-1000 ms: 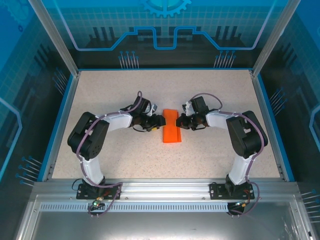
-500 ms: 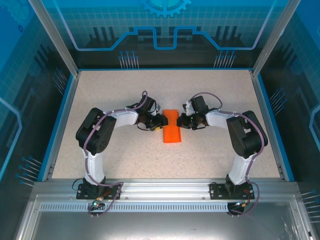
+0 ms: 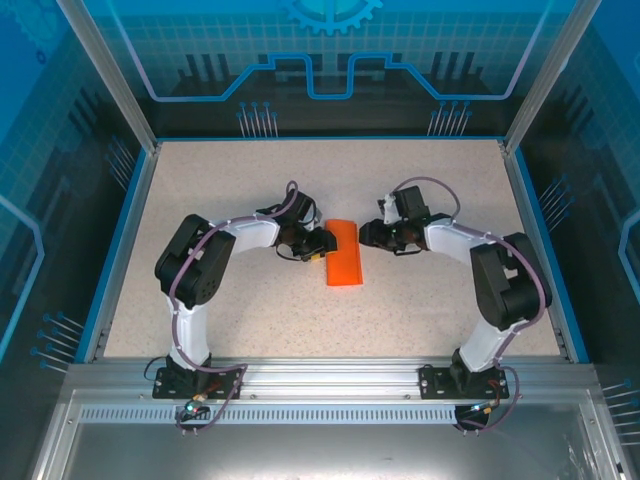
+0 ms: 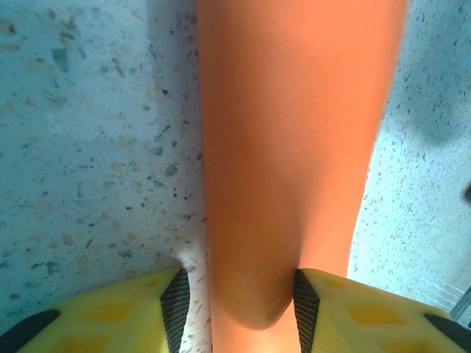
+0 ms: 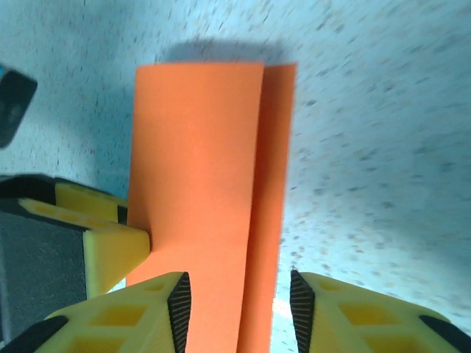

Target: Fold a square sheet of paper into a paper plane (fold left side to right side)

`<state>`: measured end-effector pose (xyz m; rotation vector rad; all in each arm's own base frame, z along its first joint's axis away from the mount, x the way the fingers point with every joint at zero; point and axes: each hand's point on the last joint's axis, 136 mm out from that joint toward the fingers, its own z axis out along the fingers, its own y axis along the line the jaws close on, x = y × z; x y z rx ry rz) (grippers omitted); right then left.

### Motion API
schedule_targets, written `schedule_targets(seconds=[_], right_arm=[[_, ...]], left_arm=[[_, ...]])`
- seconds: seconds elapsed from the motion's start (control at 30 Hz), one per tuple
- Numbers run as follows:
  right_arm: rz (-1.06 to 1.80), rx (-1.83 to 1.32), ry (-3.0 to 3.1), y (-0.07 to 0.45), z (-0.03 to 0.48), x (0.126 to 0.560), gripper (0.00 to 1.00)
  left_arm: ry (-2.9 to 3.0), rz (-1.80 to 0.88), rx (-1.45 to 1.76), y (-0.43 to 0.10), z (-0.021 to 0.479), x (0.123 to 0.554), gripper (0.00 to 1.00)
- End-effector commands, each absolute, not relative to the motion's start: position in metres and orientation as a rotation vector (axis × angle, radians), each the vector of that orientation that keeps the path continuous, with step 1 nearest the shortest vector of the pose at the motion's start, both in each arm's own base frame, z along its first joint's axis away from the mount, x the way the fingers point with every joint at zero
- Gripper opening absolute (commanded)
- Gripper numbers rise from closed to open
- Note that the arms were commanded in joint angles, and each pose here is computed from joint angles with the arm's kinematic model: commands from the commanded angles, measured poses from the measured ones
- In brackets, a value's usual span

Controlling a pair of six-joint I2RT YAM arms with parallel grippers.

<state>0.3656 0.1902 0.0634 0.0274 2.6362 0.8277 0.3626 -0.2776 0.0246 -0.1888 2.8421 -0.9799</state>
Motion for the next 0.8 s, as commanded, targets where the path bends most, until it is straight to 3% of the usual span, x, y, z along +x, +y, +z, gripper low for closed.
schedule_targets(seconds=[0.0, 0.77], right_arm=[[0.697, 0.091, 2.708, 0.161, 0.051, 0.354, 0.44], [0.699, 0.143, 2.726, 0.155, 0.046, 0.348, 0.45]], left_arm=[[2.945, -0.87, -0.184, -0.273, -0.003, 0.349, 0.47], [3.072, -0.582, -0.133, -0.274, -0.02, 0.342, 0.51]])
